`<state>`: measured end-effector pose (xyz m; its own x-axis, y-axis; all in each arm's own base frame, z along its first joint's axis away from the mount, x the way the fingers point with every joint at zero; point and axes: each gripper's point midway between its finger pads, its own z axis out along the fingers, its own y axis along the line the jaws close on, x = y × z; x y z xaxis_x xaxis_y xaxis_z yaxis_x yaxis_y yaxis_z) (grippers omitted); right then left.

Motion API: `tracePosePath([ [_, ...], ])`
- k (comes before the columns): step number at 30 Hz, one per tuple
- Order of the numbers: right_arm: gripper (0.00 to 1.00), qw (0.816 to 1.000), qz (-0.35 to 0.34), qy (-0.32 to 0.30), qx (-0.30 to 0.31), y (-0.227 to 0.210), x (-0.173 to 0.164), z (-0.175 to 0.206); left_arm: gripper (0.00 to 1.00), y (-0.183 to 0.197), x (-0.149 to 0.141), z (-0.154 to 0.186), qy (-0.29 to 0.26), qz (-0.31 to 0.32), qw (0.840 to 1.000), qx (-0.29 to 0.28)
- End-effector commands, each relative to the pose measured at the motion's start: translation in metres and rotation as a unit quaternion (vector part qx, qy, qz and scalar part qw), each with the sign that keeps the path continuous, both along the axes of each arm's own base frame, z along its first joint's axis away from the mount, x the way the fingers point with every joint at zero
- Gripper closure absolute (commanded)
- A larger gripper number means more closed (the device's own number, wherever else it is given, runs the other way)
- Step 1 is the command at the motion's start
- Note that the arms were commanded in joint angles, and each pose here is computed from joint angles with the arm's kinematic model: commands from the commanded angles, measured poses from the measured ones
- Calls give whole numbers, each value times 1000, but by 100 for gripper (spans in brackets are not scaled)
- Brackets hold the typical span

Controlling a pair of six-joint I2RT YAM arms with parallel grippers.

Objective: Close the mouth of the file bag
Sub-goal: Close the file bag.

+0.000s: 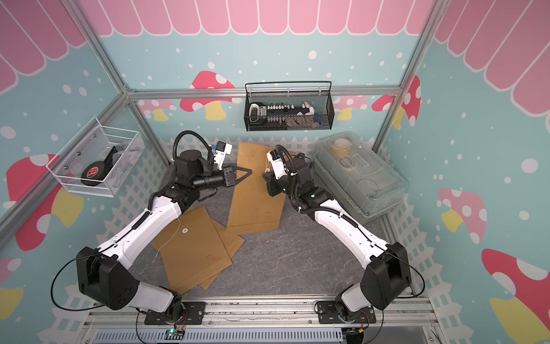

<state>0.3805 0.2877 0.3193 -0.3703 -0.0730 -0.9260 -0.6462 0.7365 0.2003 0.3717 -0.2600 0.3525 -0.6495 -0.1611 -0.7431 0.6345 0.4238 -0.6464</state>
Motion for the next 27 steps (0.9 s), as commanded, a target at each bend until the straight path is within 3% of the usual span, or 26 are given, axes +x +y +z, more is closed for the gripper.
tracePosePath([
  [1,89,1000,-4,-17,20,-4,-2,15,100,5,-6,36,-43,4,999,-16],
  [11,90,1000,-9,-16,9,-6,0,5,100,5,-8,40,-46,2,999,-17],
  [15,100,1000,-9,-18,11,-6,-1,6,100,5,-8,40,-47,3,999,-15],
  [27,100,1000,12,-11,17,-13,-20,23,100,14,-3,37,-50,14,999,-4],
])
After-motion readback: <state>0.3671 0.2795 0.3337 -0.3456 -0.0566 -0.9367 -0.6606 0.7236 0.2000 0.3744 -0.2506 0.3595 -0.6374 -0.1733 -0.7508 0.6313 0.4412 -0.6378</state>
